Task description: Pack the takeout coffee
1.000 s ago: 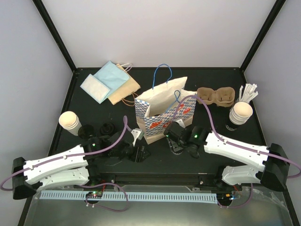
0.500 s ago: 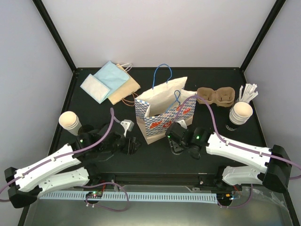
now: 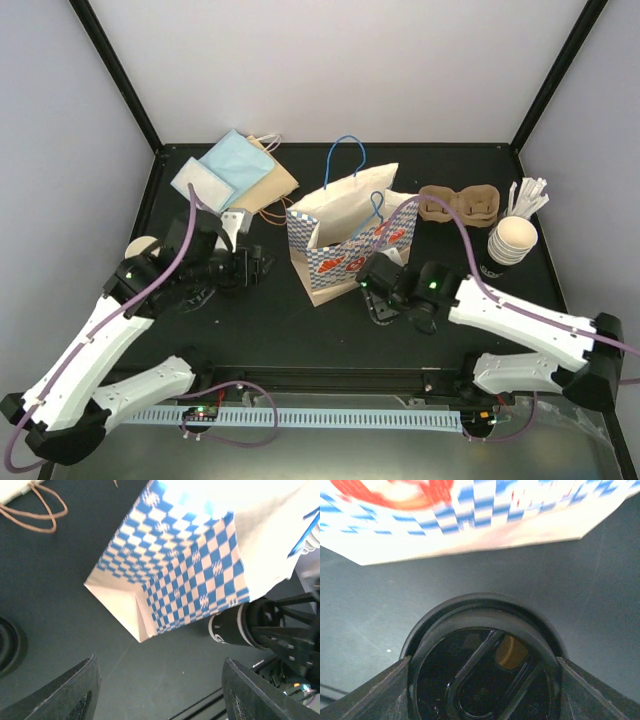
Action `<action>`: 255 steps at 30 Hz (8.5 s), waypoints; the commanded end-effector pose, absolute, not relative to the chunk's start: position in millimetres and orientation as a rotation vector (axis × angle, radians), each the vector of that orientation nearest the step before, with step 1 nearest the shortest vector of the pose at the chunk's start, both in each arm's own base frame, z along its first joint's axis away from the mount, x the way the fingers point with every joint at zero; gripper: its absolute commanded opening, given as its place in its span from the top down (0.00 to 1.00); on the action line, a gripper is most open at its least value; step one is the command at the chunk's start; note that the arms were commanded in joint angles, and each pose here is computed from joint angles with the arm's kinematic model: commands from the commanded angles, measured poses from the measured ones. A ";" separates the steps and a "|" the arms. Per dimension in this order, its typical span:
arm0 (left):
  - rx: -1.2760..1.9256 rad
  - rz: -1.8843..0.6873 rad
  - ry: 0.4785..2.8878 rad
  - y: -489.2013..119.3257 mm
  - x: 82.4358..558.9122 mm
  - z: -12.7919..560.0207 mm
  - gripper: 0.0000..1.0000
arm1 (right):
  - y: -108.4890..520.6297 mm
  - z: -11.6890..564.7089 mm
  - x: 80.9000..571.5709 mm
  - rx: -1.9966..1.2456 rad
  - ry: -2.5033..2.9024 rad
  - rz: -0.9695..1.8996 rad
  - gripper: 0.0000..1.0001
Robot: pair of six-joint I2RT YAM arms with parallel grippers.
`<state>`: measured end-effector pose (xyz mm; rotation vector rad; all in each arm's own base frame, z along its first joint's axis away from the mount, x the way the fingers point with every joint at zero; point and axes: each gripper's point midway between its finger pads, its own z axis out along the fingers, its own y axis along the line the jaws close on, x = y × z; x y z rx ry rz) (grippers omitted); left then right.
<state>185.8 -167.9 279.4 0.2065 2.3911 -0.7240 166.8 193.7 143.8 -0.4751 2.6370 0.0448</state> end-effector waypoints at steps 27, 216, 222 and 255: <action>0.702 -0.511 2.143 -223.1 333.3 364.8 0.15 | 123.7 439.1 205.4 -0.314 2.013 -0.021 0.35; 1.462 -0.854 1.893 -302.0 61.0 272.7 0.98 | 223.7 176.7 161.1 -0.452 1.911 0.108 0.51; 1.483 -0.855 1.914 -301.1 57.7 264.9 0.98 | 224.7 176.9 160.6 -0.475 1.891 0.123 0.50; 1.465 -0.864 1.903 -295.1 56.7 264.9 0.99 | 206.5 160.2 163.8 -0.409 1.930 0.030 0.50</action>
